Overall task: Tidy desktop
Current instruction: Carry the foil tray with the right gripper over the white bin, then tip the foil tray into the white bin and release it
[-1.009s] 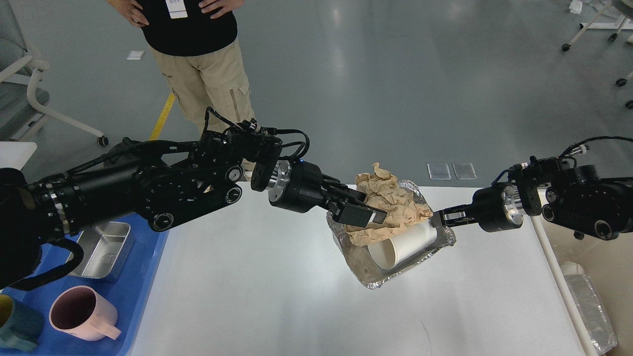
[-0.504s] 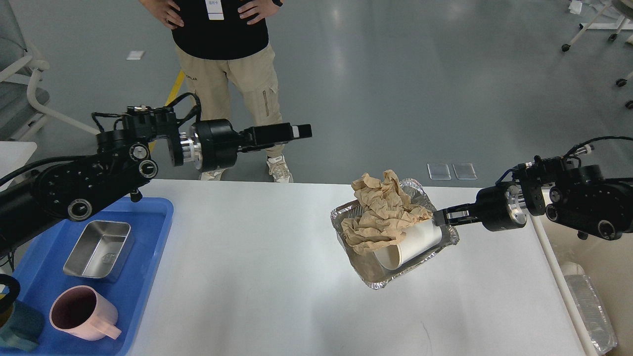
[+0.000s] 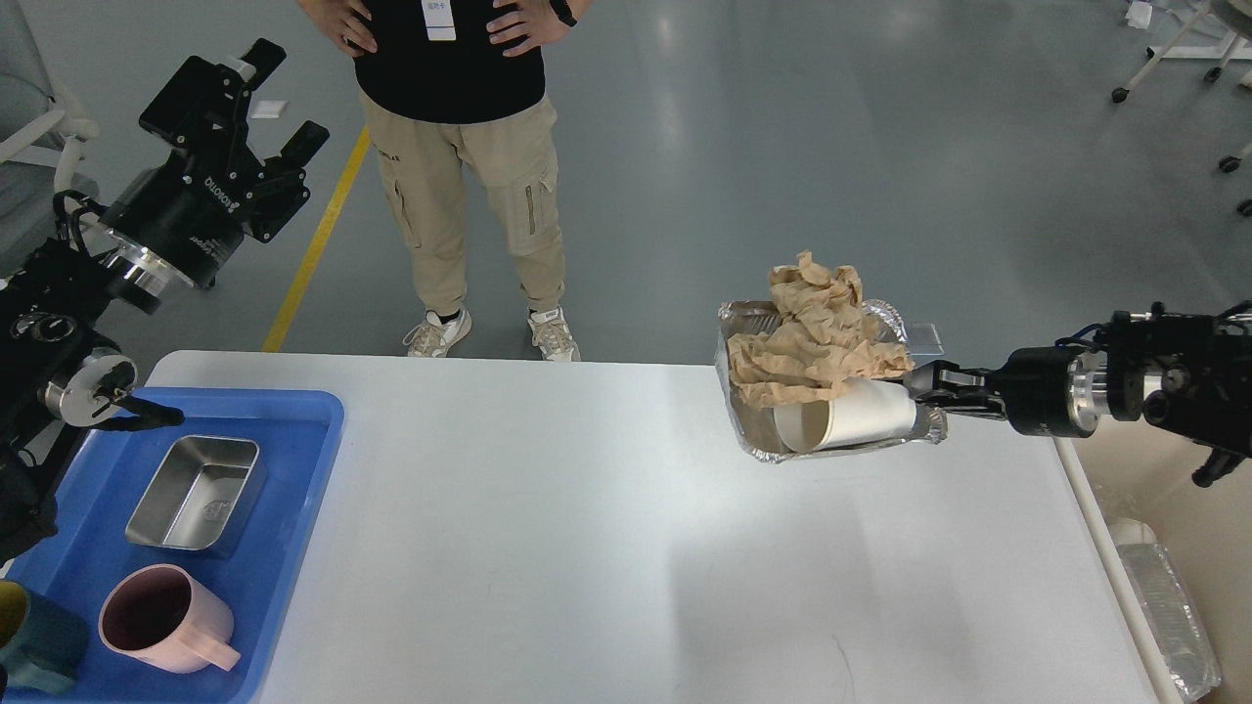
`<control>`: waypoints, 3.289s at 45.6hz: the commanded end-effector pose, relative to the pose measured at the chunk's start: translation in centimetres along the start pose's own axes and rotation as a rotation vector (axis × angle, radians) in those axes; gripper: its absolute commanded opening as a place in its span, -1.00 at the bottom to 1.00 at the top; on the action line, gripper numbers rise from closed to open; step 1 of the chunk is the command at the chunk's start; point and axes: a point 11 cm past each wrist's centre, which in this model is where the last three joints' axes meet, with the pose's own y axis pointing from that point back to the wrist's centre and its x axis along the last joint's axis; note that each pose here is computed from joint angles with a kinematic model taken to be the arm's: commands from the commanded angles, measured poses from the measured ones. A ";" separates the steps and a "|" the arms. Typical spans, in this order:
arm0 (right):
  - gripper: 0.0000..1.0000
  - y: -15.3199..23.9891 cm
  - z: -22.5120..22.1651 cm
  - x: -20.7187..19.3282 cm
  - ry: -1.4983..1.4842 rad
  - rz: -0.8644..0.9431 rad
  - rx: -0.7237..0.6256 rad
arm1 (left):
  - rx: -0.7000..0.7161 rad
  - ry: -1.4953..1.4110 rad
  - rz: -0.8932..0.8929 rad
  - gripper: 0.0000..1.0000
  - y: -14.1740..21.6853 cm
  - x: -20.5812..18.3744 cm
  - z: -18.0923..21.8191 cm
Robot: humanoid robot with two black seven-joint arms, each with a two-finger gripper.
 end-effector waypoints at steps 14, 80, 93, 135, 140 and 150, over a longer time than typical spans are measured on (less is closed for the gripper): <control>-1.00 9.2 7.1 1.4 -0.389 0.365 -0.051 | 0.117 0.127 0.129 0.93 3.8 1.2 -4.3; 1.00 21.9 22.4 -8.5 -0.802 0.786 -0.398 | 0.174 0.264 0.223 0.93 8.9 0.8 -7.6; 1.00 23.8 24.2 -8.9 -0.779 0.844 -0.466 | 0.178 0.273 0.232 0.93 9.9 0.6 -7.7; 1.00 17.0 21.5 -0.1 -0.523 0.901 -0.316 | 0.174 0.257 0.267 0.93 10.4 1.7 -7.3; 1.00 14.2 19.9 1.1 -0.564 0.903 -0.214 | 0.170 0.253 0.270 0.93 10.2 1.8 -7.1; 1.00 9.7 16.0 4.3 -0.600 0.899 -0.042 | 0.178 0.256 0.279 0.93 10.4 1.6 -7.5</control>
